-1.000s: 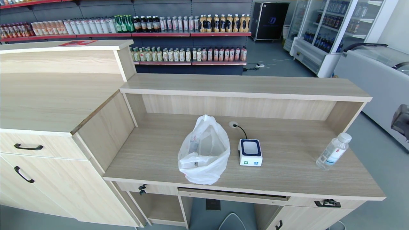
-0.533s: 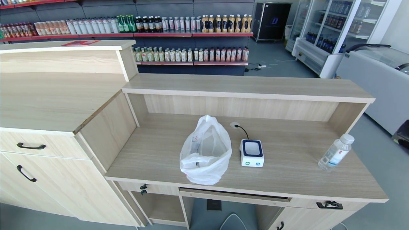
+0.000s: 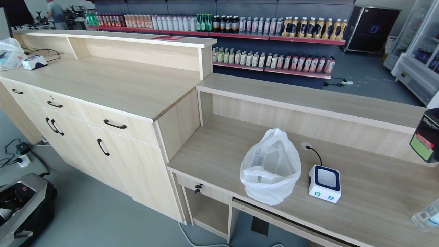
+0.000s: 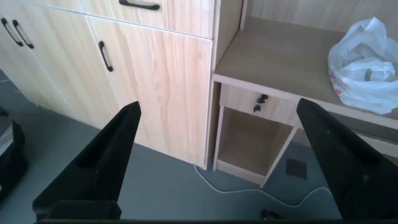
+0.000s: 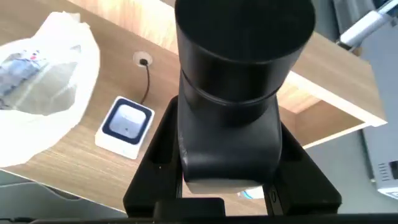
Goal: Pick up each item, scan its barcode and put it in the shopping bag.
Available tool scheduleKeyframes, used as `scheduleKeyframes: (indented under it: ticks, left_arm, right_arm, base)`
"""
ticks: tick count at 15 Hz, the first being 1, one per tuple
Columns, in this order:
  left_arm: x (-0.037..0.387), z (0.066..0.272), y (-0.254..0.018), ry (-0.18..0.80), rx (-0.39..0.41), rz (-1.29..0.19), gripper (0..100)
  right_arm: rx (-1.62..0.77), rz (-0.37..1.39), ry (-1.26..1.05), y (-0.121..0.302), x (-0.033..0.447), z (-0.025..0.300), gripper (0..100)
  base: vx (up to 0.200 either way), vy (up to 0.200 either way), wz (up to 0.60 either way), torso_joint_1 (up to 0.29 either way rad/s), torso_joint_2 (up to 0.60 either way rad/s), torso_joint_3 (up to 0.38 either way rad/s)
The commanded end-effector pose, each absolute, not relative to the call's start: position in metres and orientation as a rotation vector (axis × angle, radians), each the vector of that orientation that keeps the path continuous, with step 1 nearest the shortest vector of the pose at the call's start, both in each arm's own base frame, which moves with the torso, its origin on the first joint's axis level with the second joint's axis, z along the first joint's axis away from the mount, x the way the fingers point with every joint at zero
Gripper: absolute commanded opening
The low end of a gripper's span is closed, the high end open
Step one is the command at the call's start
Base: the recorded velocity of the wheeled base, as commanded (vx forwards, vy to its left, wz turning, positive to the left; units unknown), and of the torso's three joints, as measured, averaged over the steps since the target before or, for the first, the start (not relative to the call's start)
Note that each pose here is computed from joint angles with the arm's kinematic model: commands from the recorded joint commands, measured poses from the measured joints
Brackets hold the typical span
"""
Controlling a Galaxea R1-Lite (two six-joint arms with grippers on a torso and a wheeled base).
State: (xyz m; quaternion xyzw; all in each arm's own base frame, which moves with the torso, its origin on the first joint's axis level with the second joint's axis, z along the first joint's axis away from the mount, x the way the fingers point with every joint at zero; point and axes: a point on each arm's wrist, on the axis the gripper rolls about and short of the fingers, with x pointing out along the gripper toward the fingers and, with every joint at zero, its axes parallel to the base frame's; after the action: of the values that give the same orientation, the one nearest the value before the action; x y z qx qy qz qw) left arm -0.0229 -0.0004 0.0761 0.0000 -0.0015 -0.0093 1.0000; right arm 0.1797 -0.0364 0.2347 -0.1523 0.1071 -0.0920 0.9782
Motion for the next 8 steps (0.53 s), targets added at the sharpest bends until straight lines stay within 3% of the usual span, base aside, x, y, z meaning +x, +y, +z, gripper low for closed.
scheduleKeyframes:
  ticks: [1,5,8]
  left_arm:
    - [-0.023,0.076,0.0,-0.003,0.0,-0.018,100]
    - [-0.023,0.076,0.0,-0.003,0.0,-0.018,100]
    - [-0.023,0.076,0.0,-0.003,0.0,-0.018,100]
  right_arm:
    - [-0.179,-0.091,0.299,-0.025,0.198,0.212,0]
    - [0.307,-0.042,0.364,-0.046,0.209,0.186,0]
    - [0.439,-0.089,0.439,-0.094,0.23,0.158,0]
  base:
    - [0.0,0.0,0.0,0.0,0.0,0.0]
    - [0.0,0.0,0.0,0.0,0.0,0.0]
    - [0.0,0.0,0.0,0.0,0.0,0.0]
